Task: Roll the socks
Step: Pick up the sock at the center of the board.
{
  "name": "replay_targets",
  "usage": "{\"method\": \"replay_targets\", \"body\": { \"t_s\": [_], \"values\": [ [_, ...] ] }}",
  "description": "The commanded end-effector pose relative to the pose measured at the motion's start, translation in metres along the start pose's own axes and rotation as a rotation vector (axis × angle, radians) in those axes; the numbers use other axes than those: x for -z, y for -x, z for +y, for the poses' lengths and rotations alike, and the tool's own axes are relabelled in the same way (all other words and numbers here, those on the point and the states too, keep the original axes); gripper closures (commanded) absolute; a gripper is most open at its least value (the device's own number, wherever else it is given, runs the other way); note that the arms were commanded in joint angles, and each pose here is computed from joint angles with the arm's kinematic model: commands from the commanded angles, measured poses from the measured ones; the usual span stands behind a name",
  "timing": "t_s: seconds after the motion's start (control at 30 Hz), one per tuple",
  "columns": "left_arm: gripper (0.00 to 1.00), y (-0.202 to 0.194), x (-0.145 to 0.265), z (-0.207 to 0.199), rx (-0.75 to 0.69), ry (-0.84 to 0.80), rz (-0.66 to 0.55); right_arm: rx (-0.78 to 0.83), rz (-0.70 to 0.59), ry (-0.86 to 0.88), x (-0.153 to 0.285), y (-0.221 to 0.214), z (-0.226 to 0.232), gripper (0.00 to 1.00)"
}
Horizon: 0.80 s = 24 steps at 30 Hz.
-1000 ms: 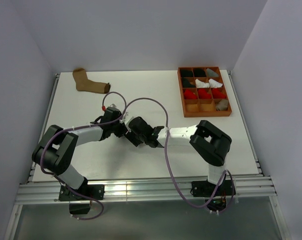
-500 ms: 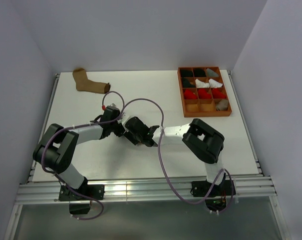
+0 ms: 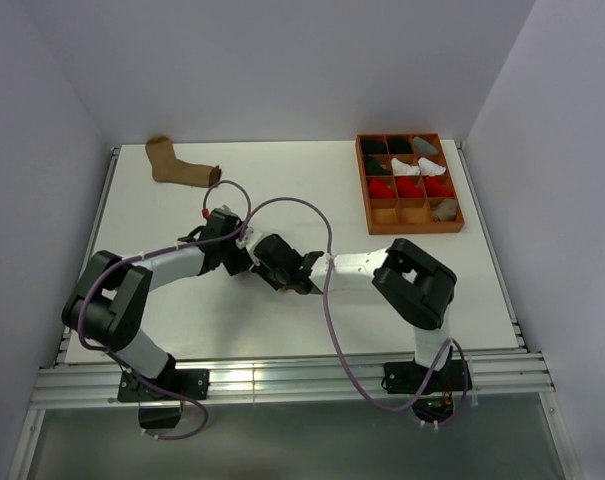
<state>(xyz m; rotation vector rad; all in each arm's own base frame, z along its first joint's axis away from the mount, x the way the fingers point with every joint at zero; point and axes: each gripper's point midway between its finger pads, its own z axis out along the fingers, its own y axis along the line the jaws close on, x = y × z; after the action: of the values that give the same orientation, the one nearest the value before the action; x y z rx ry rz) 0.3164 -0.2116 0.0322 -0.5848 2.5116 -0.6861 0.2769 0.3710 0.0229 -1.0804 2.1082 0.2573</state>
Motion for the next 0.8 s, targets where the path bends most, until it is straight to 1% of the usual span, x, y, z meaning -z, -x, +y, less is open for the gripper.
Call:
{"method": "replay_targets", "body": {
  "t_s": [0.0, 0.03, 0.07, 0.1, 0.13, 0.17, 0.2, 0.23, 0.3, 0.33, 0.4, 0.43, 0.47, 0.5, 0.53, 0.6, 0.63, 0.67, 0.7, 0.77],
  "values": [
    [0.33, 0.021, 0.020, 0.017, -0.018, 0.088, -0.039, -0.012, 0.170, 0.097, 0.019, -0.057, 0.018, 1.00],
    [0.32, 0.031, 0.024, 0.012, -0.014, 0.079, -0.061, -0.023, 0.169, 0.097, 0.022, -0.058, 0.017, 1.00],
    [0.30, 0.037, 0.030, 0.016, -0.007, 0.099, -0.067, -0.038, 0.145, 0.095, 0.029, -0.051, 0.014, 1.00],
    [0.28, 0.050, 0.035, 0.020, 0.001, 0.111, -0.095, -0.042, 0.134, 0.093, 0.033, -0.050, 0.012, 1.00],
    [0.27, 0.062, 0.046, 0.012, 0.001, 0.092, -0.124, -0.045, 0.134, 0.090, 0.036, -0.053, 0.010, 1.00],
    [0.26, 0.069, 0.052, 0.011, 0.000, 0.089, -0.139, -0.054, 0.111, 0.087, 0.044, -0.046, 0.005, 1.00],
    [0.24, 0.080, 0.060, 0.020, 0.006, 0.128, -0.167, -0.067, 0.100, 0.075, 0.047, -0.043, -0.002, 1.00],
    [0.24, 0.093, 0.073, 0.015, 0.002, 0.118, -0.217, -0.101, 0.094, 0.071, 0.051, -0.043, -0.005, 1.00],
    [0.22, 0.108, 0.089, 0.021, 0.010, 0.136, -0.262, -0.146, 0.031, 0.093, 0.066, -0.025, -0.011, 1.00],
    [0.21, 0.114, 0.103, 0.020, 0.013, 0.133, -0.291, -0.179, 0.017, 0.081, 0.070, -0.024, -0.023, 1.00],
    [0.20, 0.126, 0.126, 0.021, 0.010, 0.124, -0.344, -0.225, -0.063, 0.083, 0.088, -0.004, -0.038, 1.00],
    [0.20, 0.127, 0.135, 0.023, 0.004, 0.125, -0.355, -0.257, -0.085, 0.058, 0.093, -0.002, -0.053, 1.00],
    [0.20, 0.130, 0.144, 0.024, 0.000, 0.127, -0.379, -0.279, -0.148, 0.044, 0.108, 0.012, -0.064, 1.00],
    [0.20, 0.136, 0.161, 0.022, -0.012, 0.114, -0.430, -0.293, -0.189, 0.020, 0.116, 0.020, -0.074, 1.00],
    [0.20, 0.137, 0.170, 0.023, -0.024, 0.117, -0.452, -0.322, -0.215, -0.021, 0.122, 0.020, -0.091, 1.00],
    [0.19, 0.142, 0.195, 0.020, -0.061, 0.094, -0.528, -0.356, -0.325, -0.100, 0.148, 0.039, -0.118, 1.00],
    [0.18, 0.141, 0.202, 0.021, -0.072, 0.089, -0.547, -0.367, -0.342, -0.129, 0.155, 0.038, -0.127, 1.00],
    [0.18, 0.141, 0.209, 0.022, -0.084, 0.085, -0.569, -0.395, -0.377, -0.183, 0.168, 0.040, -0.147, 1.00],
    [0.18, 0.140, 0.223, 0.020, -0.113, 0.067, -0.608, -0.408, -0.425, -0.222, 0.178, 0.049, -0.160, 1.00],
    [0.17, 0.140, 0.238, 0.022, -0.136, 0.066, -0.655, -0.463, -0.428, -0.358, 0.191, 0.042, -0.198, 1.00]
  ]
}}
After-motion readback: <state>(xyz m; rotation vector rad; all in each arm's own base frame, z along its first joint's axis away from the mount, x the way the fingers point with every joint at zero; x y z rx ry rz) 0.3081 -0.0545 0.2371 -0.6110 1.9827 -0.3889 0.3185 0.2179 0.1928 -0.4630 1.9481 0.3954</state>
